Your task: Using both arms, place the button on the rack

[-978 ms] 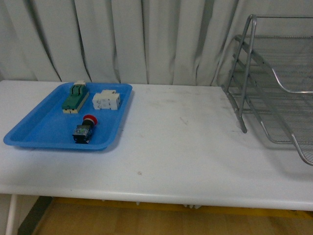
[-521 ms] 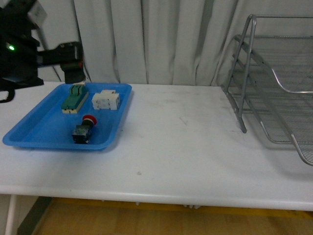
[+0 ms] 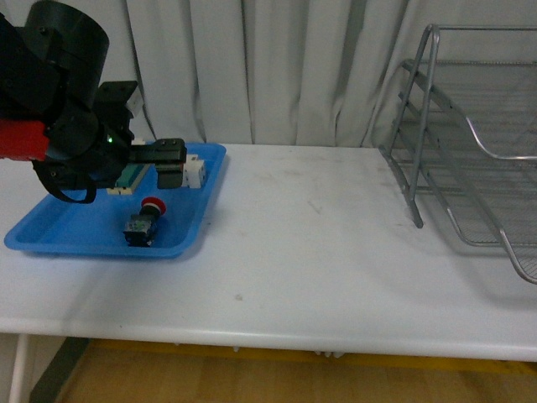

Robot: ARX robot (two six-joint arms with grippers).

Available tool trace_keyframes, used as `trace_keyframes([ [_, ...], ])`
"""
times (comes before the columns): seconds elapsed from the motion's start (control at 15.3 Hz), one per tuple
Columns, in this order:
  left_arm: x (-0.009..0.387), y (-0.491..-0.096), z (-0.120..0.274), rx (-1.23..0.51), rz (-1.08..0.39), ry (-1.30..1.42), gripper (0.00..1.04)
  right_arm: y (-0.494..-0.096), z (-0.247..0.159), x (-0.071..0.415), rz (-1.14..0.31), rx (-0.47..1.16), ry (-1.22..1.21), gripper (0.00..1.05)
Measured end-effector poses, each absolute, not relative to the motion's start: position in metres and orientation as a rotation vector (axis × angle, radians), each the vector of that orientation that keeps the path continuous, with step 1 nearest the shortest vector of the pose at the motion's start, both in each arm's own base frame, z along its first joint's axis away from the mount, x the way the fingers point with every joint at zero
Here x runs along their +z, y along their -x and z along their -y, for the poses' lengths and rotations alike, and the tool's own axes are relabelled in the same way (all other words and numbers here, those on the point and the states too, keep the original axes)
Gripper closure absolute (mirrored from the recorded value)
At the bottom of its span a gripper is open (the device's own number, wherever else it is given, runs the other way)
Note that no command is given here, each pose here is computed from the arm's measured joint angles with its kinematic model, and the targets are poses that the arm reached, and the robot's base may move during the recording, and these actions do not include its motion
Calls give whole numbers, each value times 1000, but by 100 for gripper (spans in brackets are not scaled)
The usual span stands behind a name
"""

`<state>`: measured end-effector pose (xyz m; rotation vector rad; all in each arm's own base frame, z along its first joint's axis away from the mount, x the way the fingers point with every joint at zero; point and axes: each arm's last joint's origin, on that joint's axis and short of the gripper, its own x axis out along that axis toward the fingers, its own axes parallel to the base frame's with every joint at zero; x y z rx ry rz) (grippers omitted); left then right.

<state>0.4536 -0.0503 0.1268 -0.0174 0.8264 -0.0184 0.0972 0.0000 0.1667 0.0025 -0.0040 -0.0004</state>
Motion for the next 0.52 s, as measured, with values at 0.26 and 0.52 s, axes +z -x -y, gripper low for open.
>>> trace_keyframes([
  [0.26, 99, -465, 50, 29, -882, -35, 7, -97, 0, 167, 4, 0, -2, 6],
  [0.52, 80, -469, 50, 35, -924, -43, 7, -97, 0, 167, 4, 0, -2, 6],
])
